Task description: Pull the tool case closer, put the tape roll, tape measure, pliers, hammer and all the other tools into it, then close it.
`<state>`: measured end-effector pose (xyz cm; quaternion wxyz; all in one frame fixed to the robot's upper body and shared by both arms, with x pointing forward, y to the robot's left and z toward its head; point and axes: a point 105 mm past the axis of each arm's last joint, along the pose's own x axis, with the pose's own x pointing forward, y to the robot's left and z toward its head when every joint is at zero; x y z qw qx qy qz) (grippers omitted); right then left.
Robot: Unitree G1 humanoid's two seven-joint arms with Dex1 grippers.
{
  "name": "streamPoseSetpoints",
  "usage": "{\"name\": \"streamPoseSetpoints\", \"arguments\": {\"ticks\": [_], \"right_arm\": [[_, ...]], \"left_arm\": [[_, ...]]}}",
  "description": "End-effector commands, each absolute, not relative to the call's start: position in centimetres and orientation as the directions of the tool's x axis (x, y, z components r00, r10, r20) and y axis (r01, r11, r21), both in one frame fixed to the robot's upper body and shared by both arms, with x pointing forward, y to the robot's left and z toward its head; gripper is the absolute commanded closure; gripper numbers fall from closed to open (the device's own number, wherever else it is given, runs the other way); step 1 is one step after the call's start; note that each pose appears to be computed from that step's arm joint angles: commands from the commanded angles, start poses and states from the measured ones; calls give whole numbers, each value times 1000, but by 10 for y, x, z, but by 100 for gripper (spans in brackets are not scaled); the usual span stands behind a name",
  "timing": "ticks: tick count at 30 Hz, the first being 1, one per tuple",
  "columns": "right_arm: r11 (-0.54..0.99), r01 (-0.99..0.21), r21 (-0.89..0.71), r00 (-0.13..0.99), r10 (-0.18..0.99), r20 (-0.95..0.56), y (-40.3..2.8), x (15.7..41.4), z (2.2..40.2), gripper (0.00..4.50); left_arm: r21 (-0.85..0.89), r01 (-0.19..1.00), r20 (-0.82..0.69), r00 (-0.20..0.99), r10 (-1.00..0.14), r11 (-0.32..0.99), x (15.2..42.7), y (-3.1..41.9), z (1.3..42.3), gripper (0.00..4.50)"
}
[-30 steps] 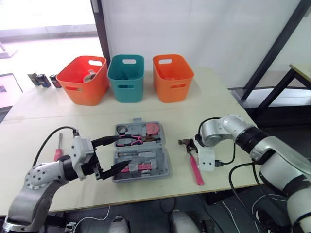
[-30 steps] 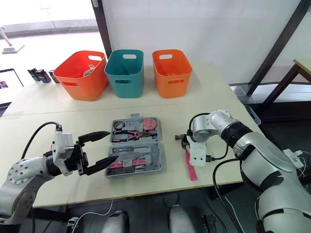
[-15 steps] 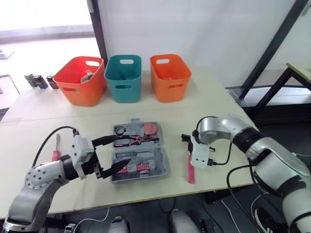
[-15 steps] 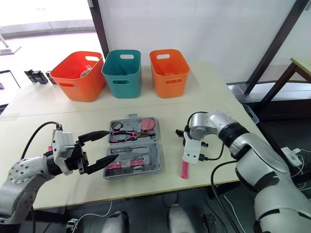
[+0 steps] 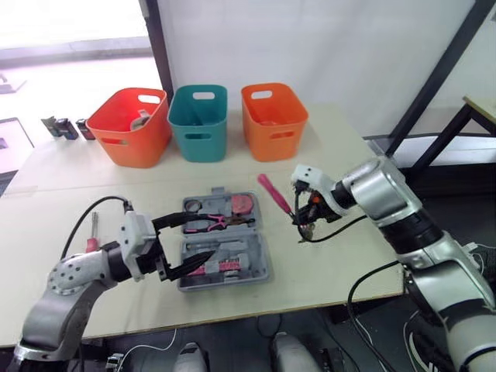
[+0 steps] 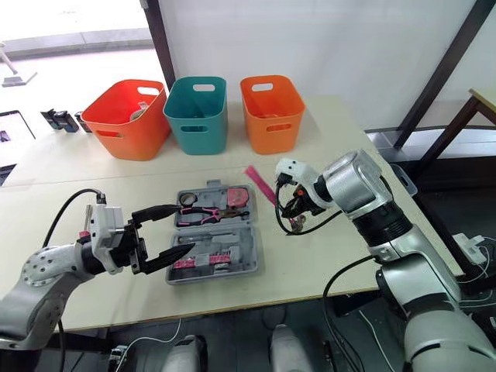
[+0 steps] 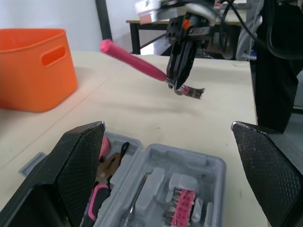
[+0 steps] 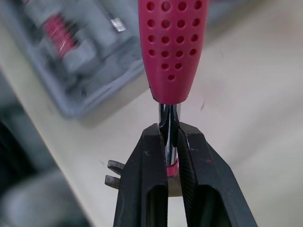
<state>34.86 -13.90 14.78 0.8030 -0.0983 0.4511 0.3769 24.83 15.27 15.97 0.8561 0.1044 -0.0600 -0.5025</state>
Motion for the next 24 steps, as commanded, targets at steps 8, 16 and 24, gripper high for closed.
{"name": "streamPoseSetpoints", "arguments": {"ticks": [8, 16, 24], "right_arm": [[837, -450, 311, 422, 506, -752, -144, 330, 98, 447], [953, -191, 235, 578, 302, -758, -151, 328, 68, 406], [951, -269, 151, 680, 298, -670, -146, 316, 89, 29]], "left_arm": [[262, 856, 0, 462, -887, 446, 247, 153, 165, 0], [268, 855, -1, 461, -887, 444, 247, 154, 167, 0], [271, 851, -7, 469, -883, 450, 247, 157, 169, 0]]}}
